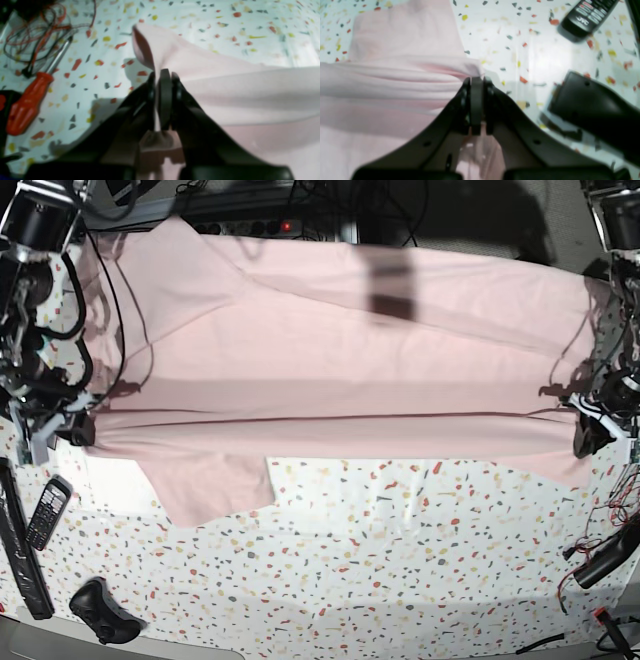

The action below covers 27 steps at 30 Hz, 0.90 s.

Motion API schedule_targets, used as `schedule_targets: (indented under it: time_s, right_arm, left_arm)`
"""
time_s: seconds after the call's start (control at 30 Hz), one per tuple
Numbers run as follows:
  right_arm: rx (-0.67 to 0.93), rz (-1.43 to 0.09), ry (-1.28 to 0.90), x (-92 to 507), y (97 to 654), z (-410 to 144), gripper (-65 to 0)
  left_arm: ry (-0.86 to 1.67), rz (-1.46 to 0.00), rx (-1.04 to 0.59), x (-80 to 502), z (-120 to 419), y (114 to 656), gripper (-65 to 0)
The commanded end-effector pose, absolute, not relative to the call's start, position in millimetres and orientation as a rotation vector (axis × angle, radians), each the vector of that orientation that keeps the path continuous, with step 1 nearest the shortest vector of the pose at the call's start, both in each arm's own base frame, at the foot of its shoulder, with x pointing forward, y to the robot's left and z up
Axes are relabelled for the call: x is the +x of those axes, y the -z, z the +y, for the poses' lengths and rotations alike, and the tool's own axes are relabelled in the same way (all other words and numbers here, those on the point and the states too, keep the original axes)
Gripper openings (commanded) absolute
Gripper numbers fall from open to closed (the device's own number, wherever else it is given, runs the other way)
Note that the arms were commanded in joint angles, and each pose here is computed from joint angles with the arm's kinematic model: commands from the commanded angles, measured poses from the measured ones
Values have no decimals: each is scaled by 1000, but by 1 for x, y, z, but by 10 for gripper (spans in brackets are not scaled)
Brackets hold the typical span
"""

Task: Fold the T-shirt properly
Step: 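Lift the hem with both grippers and fold it toward the collar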

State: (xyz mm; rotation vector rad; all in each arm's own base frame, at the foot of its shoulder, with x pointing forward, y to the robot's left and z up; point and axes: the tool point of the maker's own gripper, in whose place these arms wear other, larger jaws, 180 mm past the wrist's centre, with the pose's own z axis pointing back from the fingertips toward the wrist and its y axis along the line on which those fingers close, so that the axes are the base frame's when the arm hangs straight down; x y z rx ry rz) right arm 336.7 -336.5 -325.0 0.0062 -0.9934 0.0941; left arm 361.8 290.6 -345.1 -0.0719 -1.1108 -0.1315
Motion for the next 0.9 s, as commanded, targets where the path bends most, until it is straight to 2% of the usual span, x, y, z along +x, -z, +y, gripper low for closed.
schedule_targets:
  time_s: [0.0, 0.2, 0.43, 0.8, 0.87]
  right_arm:
    - [-14, -1045, -100, 339, 306, -344, -650]
    - [-24, -990, -112, 302, 321, -342, -650]
    - [-12, -1013, -33, 267, 323, -332, -650]
    - [-3, -907, -3, 250, 344, -329, -650]
    - [-3, -867, -3, 246, 349, -329, -559]
  left_arm:
    - [141, -1166, -42, 367, 300, 323, -650]
    - [137, -1162, 0, 345, 311, 318, -650]
    - [110, -1117, 20, 328, 323, 330, -650]
    - [112, -1020, 32, 319, 326, 346, -650]
    - [112, -996, 33, 317, 326, 349, -650]
